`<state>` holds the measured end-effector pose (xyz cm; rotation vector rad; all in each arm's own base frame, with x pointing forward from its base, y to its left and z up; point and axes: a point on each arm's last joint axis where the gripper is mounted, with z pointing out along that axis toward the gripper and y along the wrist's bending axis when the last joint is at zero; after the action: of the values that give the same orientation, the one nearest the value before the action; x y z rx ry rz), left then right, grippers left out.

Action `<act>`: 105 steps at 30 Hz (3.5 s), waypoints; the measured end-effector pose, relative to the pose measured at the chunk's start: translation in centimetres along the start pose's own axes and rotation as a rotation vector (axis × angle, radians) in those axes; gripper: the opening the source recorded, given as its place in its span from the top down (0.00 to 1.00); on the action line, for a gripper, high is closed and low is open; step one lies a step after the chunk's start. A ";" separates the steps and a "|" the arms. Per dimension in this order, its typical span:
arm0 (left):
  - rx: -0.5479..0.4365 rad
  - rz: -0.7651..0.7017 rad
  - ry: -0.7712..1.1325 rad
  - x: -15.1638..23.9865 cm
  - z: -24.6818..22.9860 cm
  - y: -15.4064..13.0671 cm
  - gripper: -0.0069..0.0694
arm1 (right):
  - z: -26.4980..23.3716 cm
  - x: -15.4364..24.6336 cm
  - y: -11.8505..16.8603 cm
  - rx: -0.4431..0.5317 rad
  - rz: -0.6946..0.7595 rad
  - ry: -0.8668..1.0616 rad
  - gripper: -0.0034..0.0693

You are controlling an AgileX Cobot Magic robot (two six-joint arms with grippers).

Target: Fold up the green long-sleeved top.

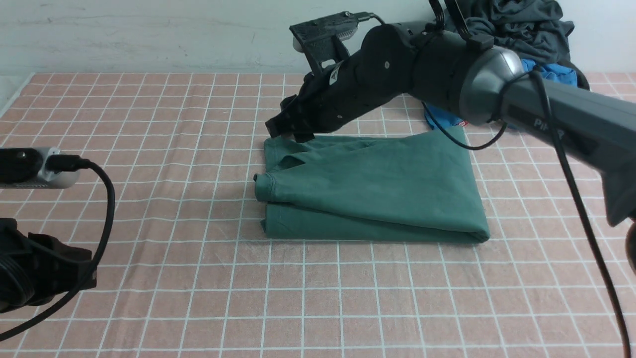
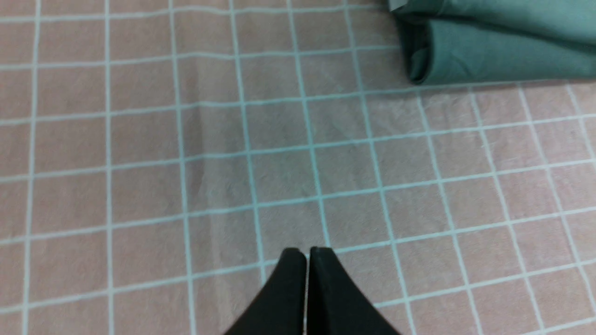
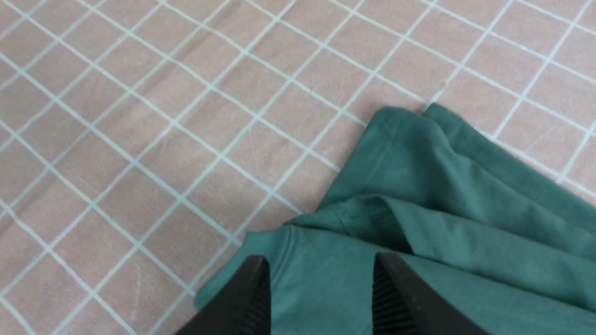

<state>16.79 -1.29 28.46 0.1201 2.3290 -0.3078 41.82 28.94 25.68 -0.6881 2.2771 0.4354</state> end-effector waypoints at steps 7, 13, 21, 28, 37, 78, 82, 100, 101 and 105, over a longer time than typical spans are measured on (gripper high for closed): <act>0.136 0.228 -0.204 -0.7 -2.5 -2.3 0.91 | 5.7 5.4 1.3 -0.079 0.040 0.202 0.85; 0.203 0.361 -0.347 0.6 -4.0 -3.7 0.91 | 2.6 3.2 3.7 -0.105 -0.067 0.146 0.97; 0.202 0.384 -0.362 1.7 -4.0 -3.8 0.91 | -15.3 -2.9 3.3 0.108 -0.309 -0.031 0.97; 0.203 0.384 -0.363 1.7 -4.0 -3.8 0.91 | -27.3 4.4 1.3 0.213 -0.176 -0.142 0.97; 0.203 0.384 -0.363 1.7 -4.0 -3.8 0.91 | -26.1 20.1 1.0 0.126 -0.073 -0.310 0.97; 0.205 0.380 -0.365 1.7 -4.0 -3.8 0.91 | -28.2 37.6 -2.7 0.613 0.247 -0.608 0.97; 0.205 0.380 -0.365 1.7 -4.0 -3.8 0.91 | -28.2 37.6 -2.7 0.614 0.248 -0.605 0.97; 0.186 0.377 -0.462 5.1 -5.0 -4.3 0.91 | -28.2 37.6 -2.7 0.613 0.250 -0.600 0.97; 0.151 0.386 -0.519 6.1 -5.5 -4.3 0.91 | -28.2 37.6 -2.7 0.613 0.250 -0.600 0.97; 0.046 0.388 -0.642 8.2 -5.9 -3.7 0.91 | -28.2 37.6 -2.7 0.613 0.250 -0.600 0.97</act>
<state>6.26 -3.44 27.25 0.4241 1.6205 -0.1686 5.48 -0.04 18.15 0.0459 1.7693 0.0243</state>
